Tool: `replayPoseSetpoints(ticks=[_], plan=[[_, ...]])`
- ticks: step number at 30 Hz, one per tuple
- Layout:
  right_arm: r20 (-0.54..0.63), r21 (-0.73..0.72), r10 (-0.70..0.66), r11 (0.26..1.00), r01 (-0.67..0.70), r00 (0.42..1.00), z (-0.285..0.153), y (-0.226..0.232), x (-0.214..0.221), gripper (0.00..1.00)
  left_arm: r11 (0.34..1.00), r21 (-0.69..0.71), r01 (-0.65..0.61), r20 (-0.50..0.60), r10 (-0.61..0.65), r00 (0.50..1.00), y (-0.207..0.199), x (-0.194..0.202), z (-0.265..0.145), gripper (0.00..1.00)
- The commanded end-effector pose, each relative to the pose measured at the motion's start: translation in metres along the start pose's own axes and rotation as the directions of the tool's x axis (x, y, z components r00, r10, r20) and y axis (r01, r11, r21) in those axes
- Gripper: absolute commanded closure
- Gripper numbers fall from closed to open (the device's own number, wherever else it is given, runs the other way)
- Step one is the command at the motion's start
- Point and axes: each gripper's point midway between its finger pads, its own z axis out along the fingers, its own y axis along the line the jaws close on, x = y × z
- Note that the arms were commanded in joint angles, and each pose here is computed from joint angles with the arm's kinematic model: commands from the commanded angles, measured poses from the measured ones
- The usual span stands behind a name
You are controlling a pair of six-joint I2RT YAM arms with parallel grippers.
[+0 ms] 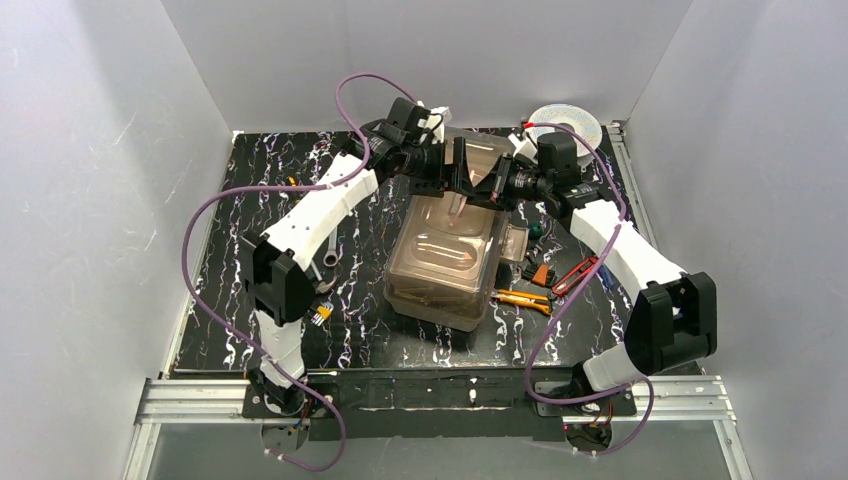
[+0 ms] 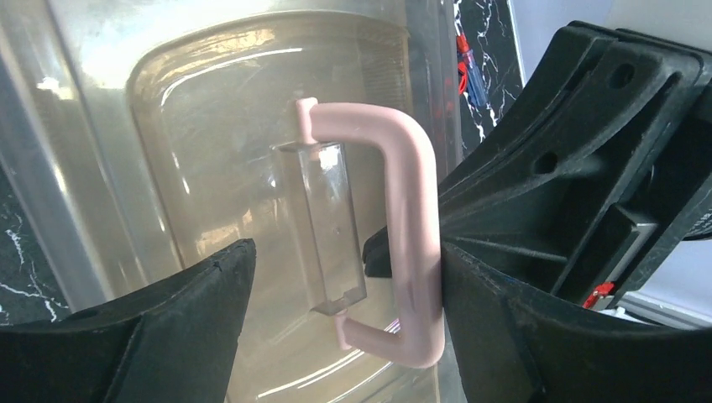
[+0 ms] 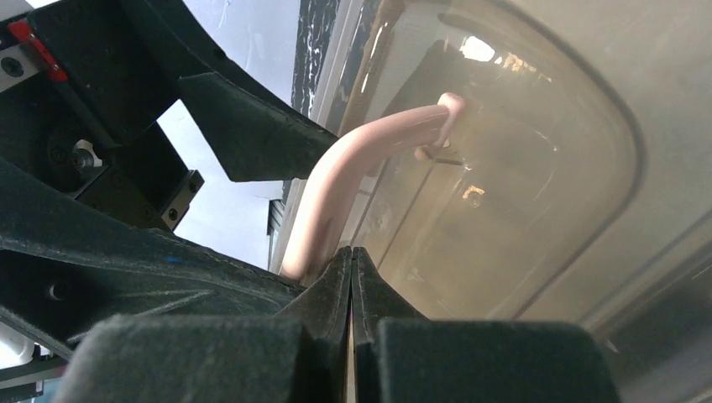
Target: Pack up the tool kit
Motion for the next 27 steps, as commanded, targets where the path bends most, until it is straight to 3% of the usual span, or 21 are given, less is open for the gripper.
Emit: replayPoseSetpoints(ticks=[1, 8, 12, 16, 20, 24, 27], plan=[[0.014, -0.054, -0.067, 0.996, 0.067, 0.998, -0.003, 0.02, -0.008, 0.99, 1.0, 0.022, -0.022, -0.005, 0.022, 1.0, -0.008, -0.005, -0.008, 0.24], [0.036, -0.028, -0.093, 0.995, 0.094, 0.995, -0.008, 0.019, -0.011, 0.99, 0.999, 0.02, -0.036, -0.006, 0.036, 0.999, -0.007, -0.007, -0.005, 0.48], [0.051, 0.015, -0.109, 0.994, 0.109, 0.993, -0.012, 0.014, -0.014, 0.99, 0.998, 0.001, -0.058, 0.01, 0.058, 0.998, -0.005, -0.01, -0.009, 0.73], [0.091, 0.074, -0.131, 0.989, 0.125, 0.987, -0.025, 0.005, -0.02, 0.99, 0.997, -0.031, -0.077, 0.024, 0.078, 0.997, 0.0, -0.012, -0.013, 0.83], [0.136, 0.132, -0.148, 0.983, 0.13, 0.98, -0.042, -0.007, -0.026, 0.99, 0.994, -0.062, -0.09, 0.028, 0.092, 0.995, 0.005, -0.013, -0.016, 1.0], [0.186, 0.165, -0.14, 0.98, 0.11, 0.972, -0.063, -0.024, -0.03, 0.99, 0.99, -0.093, -0.11, 0.053, 0.115, 0.992, 0.005, -0.022, -0.023, 1.0], [0.233, 0.164, -0.06, 0.986, 0.021, 0.971, -0.081, -0.052, -0.03, 0.99, 0.986, -0.095, -0.136, 0.1, 0.145, 0.984, -0.002, -0.033, -0.037, 1.0]])
